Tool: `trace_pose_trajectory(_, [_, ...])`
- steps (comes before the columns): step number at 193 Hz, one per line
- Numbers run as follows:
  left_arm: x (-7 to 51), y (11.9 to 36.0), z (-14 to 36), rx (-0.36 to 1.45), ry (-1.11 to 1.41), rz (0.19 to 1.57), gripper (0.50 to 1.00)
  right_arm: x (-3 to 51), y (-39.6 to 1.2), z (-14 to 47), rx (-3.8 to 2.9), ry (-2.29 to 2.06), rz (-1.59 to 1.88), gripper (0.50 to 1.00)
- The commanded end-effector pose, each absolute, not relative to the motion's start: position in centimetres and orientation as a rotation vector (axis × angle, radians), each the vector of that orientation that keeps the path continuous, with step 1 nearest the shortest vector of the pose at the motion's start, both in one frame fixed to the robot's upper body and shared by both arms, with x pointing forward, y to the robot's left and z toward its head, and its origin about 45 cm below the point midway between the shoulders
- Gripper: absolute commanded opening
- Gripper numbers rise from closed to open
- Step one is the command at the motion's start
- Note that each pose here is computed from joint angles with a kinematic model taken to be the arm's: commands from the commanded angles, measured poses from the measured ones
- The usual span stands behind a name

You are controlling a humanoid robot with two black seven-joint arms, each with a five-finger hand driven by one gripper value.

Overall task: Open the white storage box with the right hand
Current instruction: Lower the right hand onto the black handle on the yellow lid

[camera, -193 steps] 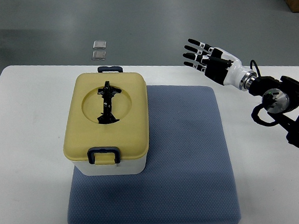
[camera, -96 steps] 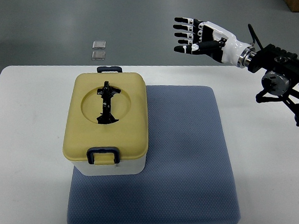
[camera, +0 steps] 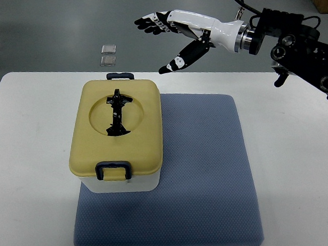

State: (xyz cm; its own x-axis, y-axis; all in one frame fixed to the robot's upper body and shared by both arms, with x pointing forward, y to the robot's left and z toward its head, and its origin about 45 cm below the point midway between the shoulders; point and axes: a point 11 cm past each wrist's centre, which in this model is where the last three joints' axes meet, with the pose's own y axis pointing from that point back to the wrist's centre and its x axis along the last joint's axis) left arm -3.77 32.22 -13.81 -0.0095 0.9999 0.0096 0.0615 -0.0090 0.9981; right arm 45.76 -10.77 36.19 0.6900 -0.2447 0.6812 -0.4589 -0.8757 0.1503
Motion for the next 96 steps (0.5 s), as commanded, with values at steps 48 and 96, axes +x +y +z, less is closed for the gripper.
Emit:
trace_pose_trajectory(48, [-3.7, 32.2, -13.8, 1.255, 1.256, 1.194, 1.0, 43.5, -5.8, 40.2, 2.415, -0.171, 1.309, 0.919])
trace_pose_trajectory(96, [-3.7, 32.2, -13.8, 1.257, 1.257, 1.193, 1.0, 40.1, -1.6, 40.5, 2.246, 0.202, 1.537, 0.919])
